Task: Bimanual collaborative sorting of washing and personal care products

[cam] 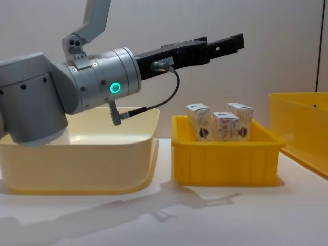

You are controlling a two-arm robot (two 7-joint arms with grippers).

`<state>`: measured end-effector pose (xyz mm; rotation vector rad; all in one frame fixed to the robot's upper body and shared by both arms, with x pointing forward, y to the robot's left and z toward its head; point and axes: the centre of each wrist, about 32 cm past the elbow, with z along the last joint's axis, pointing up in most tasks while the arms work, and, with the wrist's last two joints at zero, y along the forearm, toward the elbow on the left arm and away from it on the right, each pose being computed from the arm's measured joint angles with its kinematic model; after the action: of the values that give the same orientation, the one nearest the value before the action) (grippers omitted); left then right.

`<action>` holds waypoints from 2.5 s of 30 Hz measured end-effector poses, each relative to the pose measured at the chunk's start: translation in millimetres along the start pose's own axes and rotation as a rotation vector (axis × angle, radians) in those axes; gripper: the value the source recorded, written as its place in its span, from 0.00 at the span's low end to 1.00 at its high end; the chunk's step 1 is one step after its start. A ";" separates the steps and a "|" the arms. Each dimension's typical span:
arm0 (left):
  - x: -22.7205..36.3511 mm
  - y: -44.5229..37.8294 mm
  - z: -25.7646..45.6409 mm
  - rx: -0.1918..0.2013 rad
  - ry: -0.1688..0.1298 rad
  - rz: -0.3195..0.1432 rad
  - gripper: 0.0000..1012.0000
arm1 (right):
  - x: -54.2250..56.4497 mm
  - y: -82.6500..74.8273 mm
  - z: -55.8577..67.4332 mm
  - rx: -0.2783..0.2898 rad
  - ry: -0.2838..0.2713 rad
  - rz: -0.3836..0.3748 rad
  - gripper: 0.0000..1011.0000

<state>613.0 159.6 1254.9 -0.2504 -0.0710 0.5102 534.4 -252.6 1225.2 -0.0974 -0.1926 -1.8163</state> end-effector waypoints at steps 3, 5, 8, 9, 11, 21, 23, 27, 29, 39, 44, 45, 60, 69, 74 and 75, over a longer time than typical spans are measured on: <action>0.0 0.0 0.0 0.000 0.000 0.000 0.99 | -0.8 0.5 -1.3 -0.013 0.001 0.006 0.45; 0.0 0.0 0.0 0.000 0.000 0.000 0.99 | -1.4 0.9 -2.1 -0.024 0.001 0.009 0.50; 0.0 0.0 0.0 0.000 0.000 0.000 0.99 | -2.0 1.3 -3.2 -0.035 0.001 0.014 0.59; 0.0 0.0 0.0 0.000 0.000 0.000 0.99 | -2.2 1.4 -3.2 -0.037 0.002 0.015 0.60; 0.0 0.0 0.0 0.000 0.000 0.000 0.99 | -2.5 1.7 -3.7 -0.043 0.002 0.017 0.67; 0.0 0.0 0.0 0.000 0.000 0.000 0.99 | -3.5 2.2 -5.4 -0.062 0.003 0.024 0.95; 0.0 0.0 0.0 0.000 0.000 0.000 0.99 | -3.6 2.2 -5.5 -0.063 0.003 0.025 0.99; 0.0 0.0 0.0 0.000 0.000 0.000 0.99 | -3.7 2.3 -5.7 -0.065 0.003 0.026 0.99; 0.0 0.0 0.0 0.000 0.000 0.000 0.99 | -3.7 2.3 -5.8 -0.065 0.004 0.026 0.99; 0.0 0.0 0.0 0.000 0.000 0.000 0.99 | -2.5 0.9 -5.7 0.006 0.035 0.029 0.99; 0.0 0.0 0.0 0.000 0.000 0.000 0.99 | -1.1 -0.7 -4.6 0.057 0.063 0.043 0.99; 0.0 0.0 0.0 0.000 0.000 0.000 0.99 | -0.9 -0.8 -4.4 0.066 0.069 0.047 0.99; -8.6 13.8 -5.8 0.039 -0.031 0.076 0.99 | 3.1 -7.1 -1.0 0.171 0.147 0.116 0.99; -21.6 33.2 -12.6 0.091 -0.079 0.182 0.99 | 4.5 -23.9 -7.6 0.155 0.140 0.210 0.99; -30.1 44.8 -16.3 0.121 -0.112 0.246 0.99 | 4.7 -38.8 -13.1 0.135 0.140 0.292 0.99; -31.5 46.4 -16.8 0.125 -0.116 0.255 0.99 | 4.7 -38.8 -13.1 0.135 0.140 0.292 0.99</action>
<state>565.7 179.6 1226.7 -0.1067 -0.1209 0.7801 496.2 -250.1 1210.0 0.0933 -0.1909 -1.5080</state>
